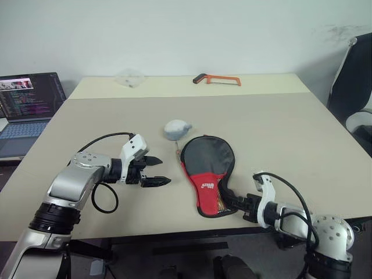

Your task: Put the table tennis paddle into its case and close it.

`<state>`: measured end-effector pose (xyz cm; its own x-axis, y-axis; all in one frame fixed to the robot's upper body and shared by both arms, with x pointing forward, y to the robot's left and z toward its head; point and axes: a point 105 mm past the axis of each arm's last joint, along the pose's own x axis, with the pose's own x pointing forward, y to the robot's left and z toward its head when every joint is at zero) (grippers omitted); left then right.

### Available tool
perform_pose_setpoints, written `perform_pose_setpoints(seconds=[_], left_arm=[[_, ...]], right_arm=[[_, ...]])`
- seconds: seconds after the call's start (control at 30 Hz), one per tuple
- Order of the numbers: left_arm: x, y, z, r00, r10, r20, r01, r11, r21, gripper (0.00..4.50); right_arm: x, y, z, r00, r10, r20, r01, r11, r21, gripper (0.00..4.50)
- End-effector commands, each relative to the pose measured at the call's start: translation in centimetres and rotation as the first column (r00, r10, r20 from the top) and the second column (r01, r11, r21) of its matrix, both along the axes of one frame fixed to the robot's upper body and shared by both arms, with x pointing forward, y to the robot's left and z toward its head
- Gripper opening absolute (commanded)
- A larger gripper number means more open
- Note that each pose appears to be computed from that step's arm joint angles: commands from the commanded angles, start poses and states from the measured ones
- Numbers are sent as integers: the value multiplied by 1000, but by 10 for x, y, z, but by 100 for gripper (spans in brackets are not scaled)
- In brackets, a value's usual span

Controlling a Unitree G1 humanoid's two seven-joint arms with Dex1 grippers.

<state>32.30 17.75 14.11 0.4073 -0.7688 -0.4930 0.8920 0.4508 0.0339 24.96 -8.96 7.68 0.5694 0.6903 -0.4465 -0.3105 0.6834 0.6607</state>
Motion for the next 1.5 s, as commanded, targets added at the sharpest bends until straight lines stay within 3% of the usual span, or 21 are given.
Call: perform_pose_setpoints(seconds=[0.03, 0.53, 0.67, 0.8, 1.0, 1.17, 1.23, 1.37, 1.5], left_arm=[[1, -2, 13, 998, -26, 49, 25, 1000, 9, 450], [4, -5, 17, 998, -44, 48, 42, 999, 31, 450], [4, -5, 17, 998, -50, 45, 49, 998, 37, 450], [5, -6, 17, 998, -52, 46, 50, 998, 37, 450], [8, -7, 17, 997, -49, 57, 47, 998, 30, 450], [15, -7, 21, 996, -35, 85, 33, 999, 20, 450], [20, -5, 25, 994, -22, 106, 21, 1000, 14, 450], [29, -4, 34, 989, 0, 146, 2, 1000, -8, 450], [38, -2, 43, 981, 39, 189, -33, 999, -38, 450]], right_arm=[[-20, 11, -7, 995, 79, -54, -79, 997, -1, 2], [-35, 14, 4, 987, 127, -95, -120, 990, 78, 2], [-29, 13, 6, 991, 81, -108, -74, 995, 65, 2], [-19, 8, 14, 995, 96, -35, -97, 995, -18, 2], [-11, 0, 20, 993, 115, -3, -115, 992, -54, 186], [-14, -14, 33, 955, 282, 97, -256, 942, -218, 364], [-1, -30, 48, 943, 291, 165, -240, 932, -271, 435], [24, -49, 82, 903, 307, 300, -193, 915, -354, 446], [39, -30, 115, 797, 366, 480, -173, 900, -399, 446]])
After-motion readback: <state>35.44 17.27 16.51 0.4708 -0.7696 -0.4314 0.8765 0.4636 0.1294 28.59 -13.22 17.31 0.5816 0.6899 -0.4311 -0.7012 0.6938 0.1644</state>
